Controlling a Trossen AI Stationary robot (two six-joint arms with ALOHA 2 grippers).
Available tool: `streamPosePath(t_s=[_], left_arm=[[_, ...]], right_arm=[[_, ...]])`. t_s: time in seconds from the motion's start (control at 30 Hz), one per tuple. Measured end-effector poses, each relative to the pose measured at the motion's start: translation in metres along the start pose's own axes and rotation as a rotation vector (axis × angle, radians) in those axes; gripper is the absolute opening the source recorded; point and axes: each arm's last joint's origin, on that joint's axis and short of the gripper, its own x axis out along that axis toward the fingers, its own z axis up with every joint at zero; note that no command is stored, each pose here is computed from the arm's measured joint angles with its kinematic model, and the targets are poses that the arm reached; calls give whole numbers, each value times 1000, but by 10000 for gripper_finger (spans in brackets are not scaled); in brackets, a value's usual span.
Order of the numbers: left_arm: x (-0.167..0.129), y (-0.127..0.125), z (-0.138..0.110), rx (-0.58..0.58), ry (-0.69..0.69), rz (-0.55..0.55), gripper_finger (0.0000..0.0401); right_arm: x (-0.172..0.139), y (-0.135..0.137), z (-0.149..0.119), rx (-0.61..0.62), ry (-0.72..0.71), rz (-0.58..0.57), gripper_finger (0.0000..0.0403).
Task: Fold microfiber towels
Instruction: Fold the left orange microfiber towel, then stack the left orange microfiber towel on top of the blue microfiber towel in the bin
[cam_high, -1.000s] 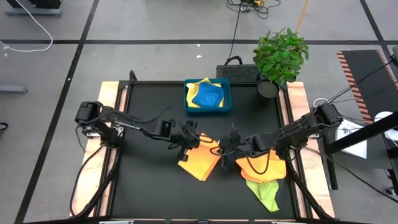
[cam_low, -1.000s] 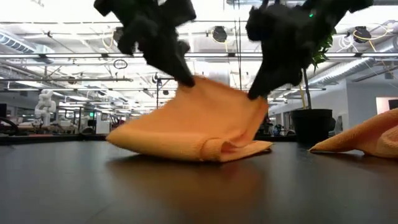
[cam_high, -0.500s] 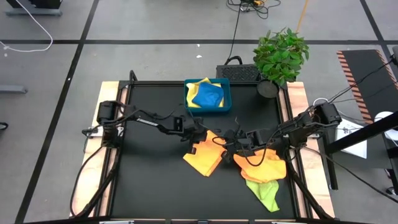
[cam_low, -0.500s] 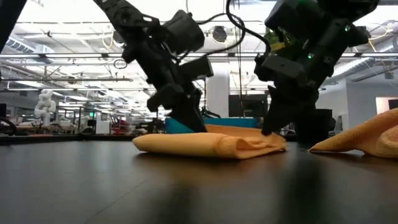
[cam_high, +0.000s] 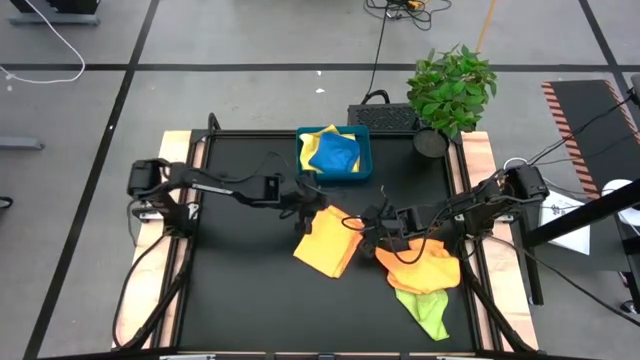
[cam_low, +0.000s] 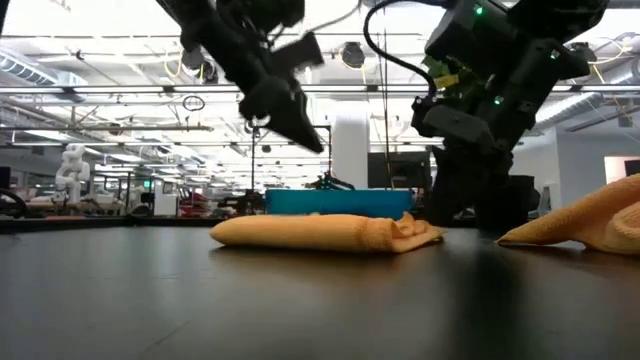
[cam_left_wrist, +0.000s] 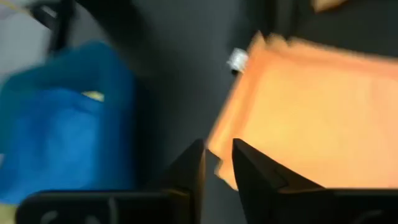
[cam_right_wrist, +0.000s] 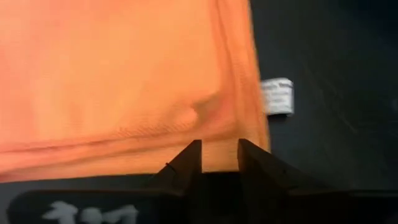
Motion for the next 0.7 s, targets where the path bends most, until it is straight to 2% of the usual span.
streamPosePath(t_s=[0.13, 0.3, 0.4, 0.53, 0.7], left_arm=[[-20, 3, 5, -35, -22, 6, 107], [-32, -13, 7, -80, -22, -140, 112], [-34, -36, 8, -64, -7, -207, 113], [-33, -73, 9, -23, -65, -247, 113], [-40, -114, 14, 61, -268, -271, 113]], right_arm=[[-2, 3, 3, 3, -25, 25, 101], [-11, 8, 3, -38, -65, 43, 102], [-16, 18, 4, -96, -147, 79, 102], [-23, 32, 7, -183, -285, 116, 102], [-27, 42, 8, -274, -366, 160, 102]])
